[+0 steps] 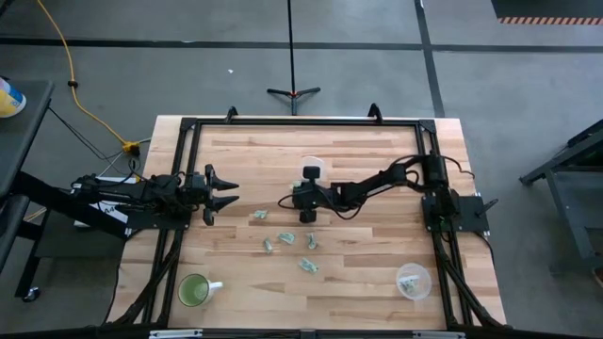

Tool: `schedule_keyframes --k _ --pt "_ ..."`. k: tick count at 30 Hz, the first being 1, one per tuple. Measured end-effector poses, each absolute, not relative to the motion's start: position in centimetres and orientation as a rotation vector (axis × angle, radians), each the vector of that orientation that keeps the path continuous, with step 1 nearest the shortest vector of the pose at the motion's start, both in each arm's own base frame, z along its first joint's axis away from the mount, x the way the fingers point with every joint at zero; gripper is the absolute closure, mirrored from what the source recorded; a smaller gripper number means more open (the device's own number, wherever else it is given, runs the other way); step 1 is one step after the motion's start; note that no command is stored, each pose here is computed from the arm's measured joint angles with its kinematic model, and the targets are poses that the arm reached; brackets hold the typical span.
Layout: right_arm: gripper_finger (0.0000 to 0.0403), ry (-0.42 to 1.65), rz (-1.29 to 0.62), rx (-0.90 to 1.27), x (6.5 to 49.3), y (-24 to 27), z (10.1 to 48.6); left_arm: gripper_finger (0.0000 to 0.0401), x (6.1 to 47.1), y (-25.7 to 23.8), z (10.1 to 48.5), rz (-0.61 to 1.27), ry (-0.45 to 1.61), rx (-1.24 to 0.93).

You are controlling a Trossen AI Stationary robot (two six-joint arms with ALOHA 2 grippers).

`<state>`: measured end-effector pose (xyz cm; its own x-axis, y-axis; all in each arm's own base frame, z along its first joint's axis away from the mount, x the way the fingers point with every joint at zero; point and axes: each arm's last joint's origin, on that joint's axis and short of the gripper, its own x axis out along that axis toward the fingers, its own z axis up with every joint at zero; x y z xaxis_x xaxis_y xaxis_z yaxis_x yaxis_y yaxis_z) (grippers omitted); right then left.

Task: Pick and place items into bin
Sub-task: Put the green stevia packet into the square transparent bin

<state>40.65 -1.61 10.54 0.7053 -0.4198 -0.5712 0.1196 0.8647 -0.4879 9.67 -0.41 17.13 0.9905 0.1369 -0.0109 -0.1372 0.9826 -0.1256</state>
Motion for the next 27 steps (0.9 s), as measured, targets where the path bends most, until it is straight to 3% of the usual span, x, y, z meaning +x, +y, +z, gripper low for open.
schedule_keyframes --k 3,9,17,27 --pt "0.0396 0.719 -0.326 -0.417 40.6 -1.3 10.8 0.0190 9.7 -0.4 17.1 0.138 0.002 -0.127" --pt "0.0400 0.663 -0.385 -0.405 40.6 -0.3 12.6 0.0190 9.7 -0.4 17.1 0.138 0.002 -0.126" --pt "0.0402 0.575 -0.501 -0.465 39.6 0.0 17.8 0.0190 9.7 -0.4 17.1 0.138 0.002 -0.126" --pt "0.0402 0.770 -0.568 -0.457 37.8 -3.0 17.8 0.0190 9.7 -0.4 17.1 0.137 0.002 -0.126"
